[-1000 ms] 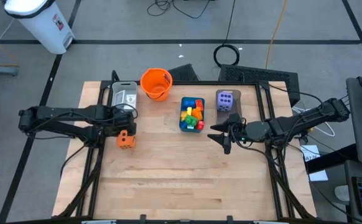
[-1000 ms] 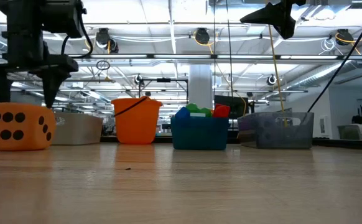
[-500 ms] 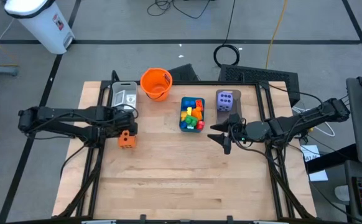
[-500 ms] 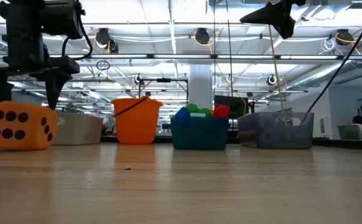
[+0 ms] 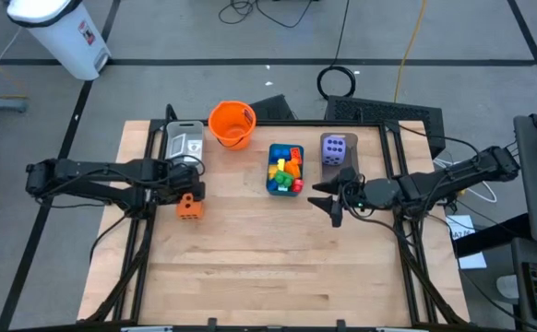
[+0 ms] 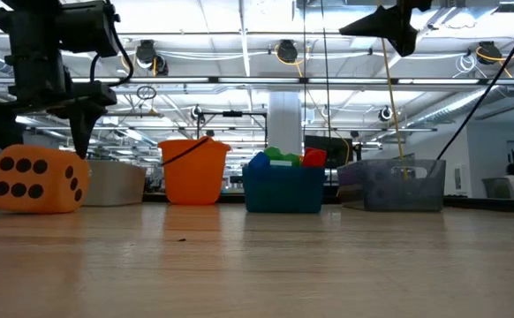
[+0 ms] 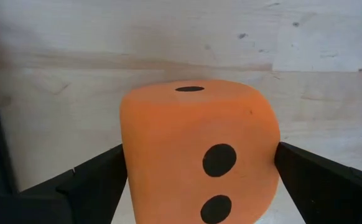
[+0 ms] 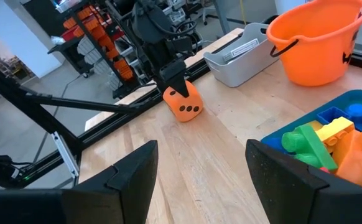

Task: Pick & Place Toys
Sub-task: Put the orange dice into the black bin

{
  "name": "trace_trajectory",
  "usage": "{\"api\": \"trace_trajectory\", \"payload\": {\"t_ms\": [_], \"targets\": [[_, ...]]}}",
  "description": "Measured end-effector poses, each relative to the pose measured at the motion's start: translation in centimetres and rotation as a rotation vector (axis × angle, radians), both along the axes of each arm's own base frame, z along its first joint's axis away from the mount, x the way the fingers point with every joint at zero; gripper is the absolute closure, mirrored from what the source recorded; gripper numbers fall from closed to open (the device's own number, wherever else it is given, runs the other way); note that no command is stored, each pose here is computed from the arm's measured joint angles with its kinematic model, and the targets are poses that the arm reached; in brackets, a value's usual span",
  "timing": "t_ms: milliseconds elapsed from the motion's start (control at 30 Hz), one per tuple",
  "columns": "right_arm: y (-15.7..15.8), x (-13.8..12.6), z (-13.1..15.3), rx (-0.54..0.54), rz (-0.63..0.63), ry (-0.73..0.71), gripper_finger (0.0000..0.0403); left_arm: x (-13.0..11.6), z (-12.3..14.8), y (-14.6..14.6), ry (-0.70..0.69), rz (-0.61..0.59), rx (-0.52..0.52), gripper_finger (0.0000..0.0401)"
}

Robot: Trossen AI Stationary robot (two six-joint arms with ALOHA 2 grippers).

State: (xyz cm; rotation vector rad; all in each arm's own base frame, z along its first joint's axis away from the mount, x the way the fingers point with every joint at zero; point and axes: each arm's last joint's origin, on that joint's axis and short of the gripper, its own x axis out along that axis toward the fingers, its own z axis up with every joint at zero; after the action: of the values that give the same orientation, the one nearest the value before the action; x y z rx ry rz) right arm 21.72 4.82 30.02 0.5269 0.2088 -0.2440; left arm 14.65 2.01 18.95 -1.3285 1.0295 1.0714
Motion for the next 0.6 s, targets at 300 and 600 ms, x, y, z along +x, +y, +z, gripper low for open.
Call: {"api": "trace_trajectory", "payload": {"t_ms": [300, 600], "targets": [[-0.2, 0.0, 0.0, 0.001, -0.007, 0.0, 0.0167, -0.1, -0.2, 0.0, 0.036, -0.011, -0.008, 0.0001], [-0.2, 0.0, 0.0, 0.008, -0.009, -0.001, 0.0167, 0.6, -1.5, 0.0, 0.135, -0.056, -0.043, 0.0]]}}
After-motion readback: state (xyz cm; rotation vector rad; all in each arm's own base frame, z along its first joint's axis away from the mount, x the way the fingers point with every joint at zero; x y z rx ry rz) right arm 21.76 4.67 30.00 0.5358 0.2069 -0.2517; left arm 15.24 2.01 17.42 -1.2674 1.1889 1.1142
